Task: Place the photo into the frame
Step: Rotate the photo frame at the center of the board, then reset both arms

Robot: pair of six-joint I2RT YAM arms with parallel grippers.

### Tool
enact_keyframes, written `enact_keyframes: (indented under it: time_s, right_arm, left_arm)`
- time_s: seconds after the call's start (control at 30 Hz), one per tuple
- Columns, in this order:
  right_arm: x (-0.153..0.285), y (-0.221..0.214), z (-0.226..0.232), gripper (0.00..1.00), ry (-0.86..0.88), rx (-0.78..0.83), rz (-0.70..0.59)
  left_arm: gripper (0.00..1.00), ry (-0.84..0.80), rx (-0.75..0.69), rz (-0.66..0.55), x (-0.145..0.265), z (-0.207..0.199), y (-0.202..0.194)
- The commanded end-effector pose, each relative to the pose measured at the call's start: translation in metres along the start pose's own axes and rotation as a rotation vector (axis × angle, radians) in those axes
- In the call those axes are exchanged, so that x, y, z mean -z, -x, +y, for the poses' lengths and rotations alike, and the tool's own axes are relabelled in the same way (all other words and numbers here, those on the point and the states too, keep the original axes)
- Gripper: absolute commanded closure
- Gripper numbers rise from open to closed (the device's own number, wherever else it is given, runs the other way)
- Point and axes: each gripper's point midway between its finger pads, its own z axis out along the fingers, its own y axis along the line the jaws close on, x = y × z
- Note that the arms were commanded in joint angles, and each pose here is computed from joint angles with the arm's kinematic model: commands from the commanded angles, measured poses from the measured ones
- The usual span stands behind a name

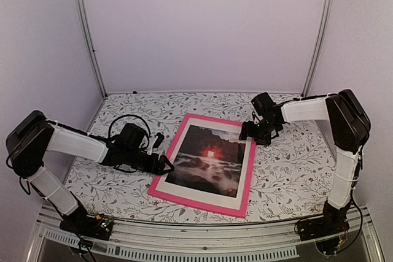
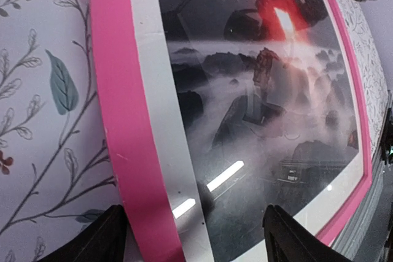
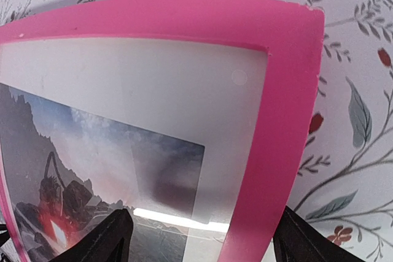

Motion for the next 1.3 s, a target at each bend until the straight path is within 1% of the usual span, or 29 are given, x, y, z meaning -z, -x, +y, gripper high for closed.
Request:
enact_keyframes:
  time_s: [0.0,0.1,0.27,0.43,0.57,0.6,0.7,0.83,1.03,1.2,1.27]
  right_arm:
    - [-0.019,0.004,0.023,0.19,0.098,0.082,0.044]
    - [-0.022,0.015,0.026,0.19,0.105,0.114,0.034]
    - [-0.022,0.026,0.021,0.19,0.102,0.133,0.023]
    - [-0.006,0.044,0.008,0.19,0.041,0.169,-0.042]
    - [0.015,0.060,-0.001,0.17,-0.042,0.223,-0.124]
    - [0.022,0.067,-0.007,0.17,-0.090,0.232,-0.155]
    - [0.041,0.078,-0.017,0.15,-0.166,0.252,-0.218]
    - [0.064,0.086,-0.024,0.13,-0.221,0.259,-0.285]
    - [0.109,0.093,-0.020,0.11,-0.214,0.280,-0.387]
    - [0.142,0.093,-0.018,0.11,-0.187,0.315,-0.493]
    - [0.166,0.094,-0.012,0.11,-0.149,0.329,-0.568]
  left_arm:
    - [0.22,-0.092,-0.047,0.101,0.000,-0.032,-0.026]
    - [0.22,-0.095,-0.083,0.081,0.005,-0.038,-0.018]
    - [0.20,-0.033,-0.113,0.072,0.009,-0.034,-0.006]
    - [0.12,0.105,-0.126,0.020,0.010,-0.019,0.019]
    - [0.07,0.227,-0.163,-0.066,0.019,-0.011,0.055]
    - [0.05,0.256,-0.176,-0.088,0.022,-0.010,0.064]
    - [0.01,0.360,-0.206,-0.165,0.036,-0.004,0.096]
    - [0.00,0.441,-0.226,-0.262,0.056,-0.005,0.132]
    - [0.00,0.529,-0.232,-0.381,0.094,0.003,0.167]
    - [0.00,0.582,-0.179,-0.491,0.142,0.022,0.184]
    - [0.00,0.594,-0.156,-0.550,0.165,0.028,0.192]
